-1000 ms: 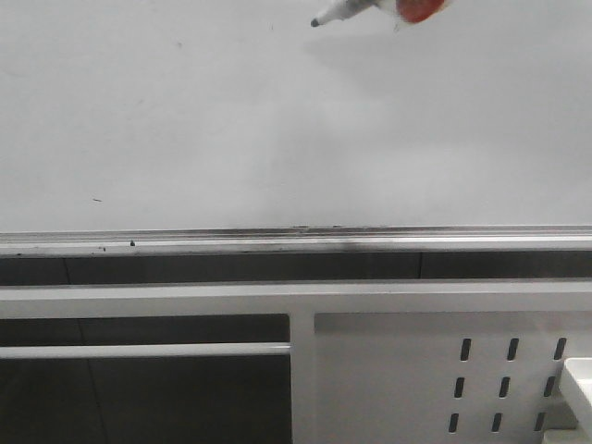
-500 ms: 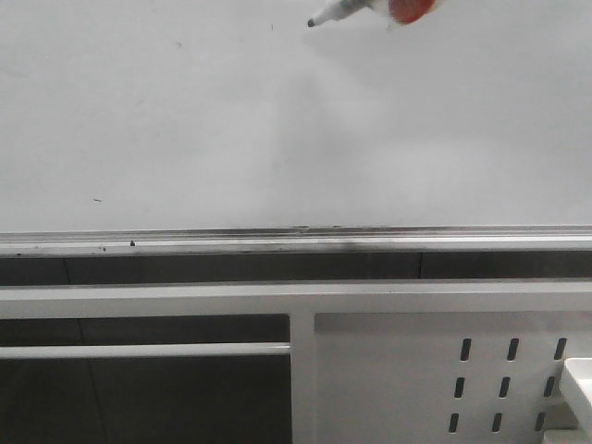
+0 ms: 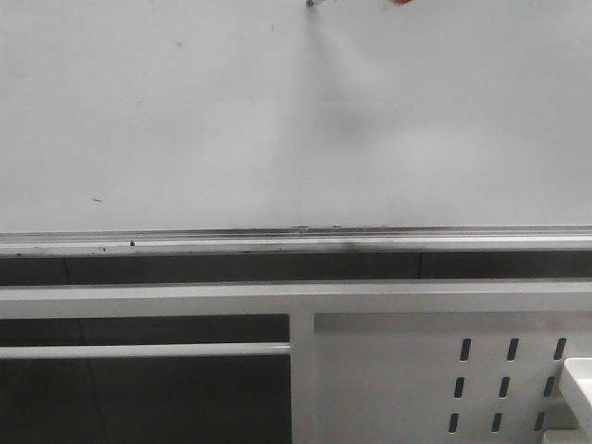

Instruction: Write number 1 on whiteboard

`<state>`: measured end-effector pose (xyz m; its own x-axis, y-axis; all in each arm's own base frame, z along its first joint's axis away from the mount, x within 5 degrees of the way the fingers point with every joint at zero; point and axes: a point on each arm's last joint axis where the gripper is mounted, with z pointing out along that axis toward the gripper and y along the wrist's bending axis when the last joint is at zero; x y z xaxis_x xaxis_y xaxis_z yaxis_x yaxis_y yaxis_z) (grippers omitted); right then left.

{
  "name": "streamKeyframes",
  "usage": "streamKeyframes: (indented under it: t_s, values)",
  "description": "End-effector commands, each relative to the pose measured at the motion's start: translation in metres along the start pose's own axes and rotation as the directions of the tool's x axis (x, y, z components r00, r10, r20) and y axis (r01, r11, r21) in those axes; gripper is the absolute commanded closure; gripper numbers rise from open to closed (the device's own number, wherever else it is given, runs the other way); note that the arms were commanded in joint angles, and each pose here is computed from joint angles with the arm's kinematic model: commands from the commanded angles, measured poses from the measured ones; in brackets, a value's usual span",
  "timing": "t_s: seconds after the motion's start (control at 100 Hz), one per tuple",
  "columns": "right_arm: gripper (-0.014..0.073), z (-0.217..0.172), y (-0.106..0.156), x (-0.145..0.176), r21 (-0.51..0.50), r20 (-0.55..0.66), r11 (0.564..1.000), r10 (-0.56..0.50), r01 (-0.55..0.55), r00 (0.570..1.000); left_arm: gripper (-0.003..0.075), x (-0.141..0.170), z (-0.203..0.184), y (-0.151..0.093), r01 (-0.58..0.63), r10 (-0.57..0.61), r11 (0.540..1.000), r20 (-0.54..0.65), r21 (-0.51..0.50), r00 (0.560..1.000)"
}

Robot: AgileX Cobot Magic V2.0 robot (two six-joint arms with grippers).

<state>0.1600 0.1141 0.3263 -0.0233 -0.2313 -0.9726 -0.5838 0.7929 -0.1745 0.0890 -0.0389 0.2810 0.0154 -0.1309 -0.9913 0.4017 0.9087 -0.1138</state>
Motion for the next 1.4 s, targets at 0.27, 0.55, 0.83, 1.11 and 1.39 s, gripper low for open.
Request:
streamKeyframes:
  t_s: [0.27, 0.55, 0.83, 1.11, 1.39]
  values:
    - [0.0664, 0.027, -0.014, 0.004, 0.084, -0.02, 0.996, -0.021, 0.023, 1.0, 0.074, -0.014, 0.001, 0.001, 0.016, -0.015, 1.0, 0.088, -0.013, 0.996]
    - [0.0664, 0.043, -0.012, 0.019, 0.072, -0.092, 0.997, -0.019, 0.025, 0.996, 0.074, -0.014, 0.001, 0.001, 0.016, -0.015, 1.0, 0.088, -0.013, 0.996]
    - [0.0664, 0.03, 0.01, 0.007, -0.098, -0.155, 0.995, -0.038, 0.023, 0.987, 0.074, -0.014, 0.001, 0.0, 0.016, -0.015, 1.0, 0.08, -0.012, 0.997]
    - [0.0664, 0.018, 0.027, -0.024, -0.33, -0.287, 0.942, -0.164, 0.063, 0.944, 0.0656, -0.007, 0.001, -0.009, -0.125, 0.127, 0.988, -0.016, 0.088, 0.992]
    - [0.0664, 0.029, 0.028, -0.045, -0.383, -0.322, 0.92, -0.219, 0.085, 0.921, 0.0353, -0.001, 0.0, -0.035, -0.275, 0.287, 0.898, 0.017, 0.344, 0.958]
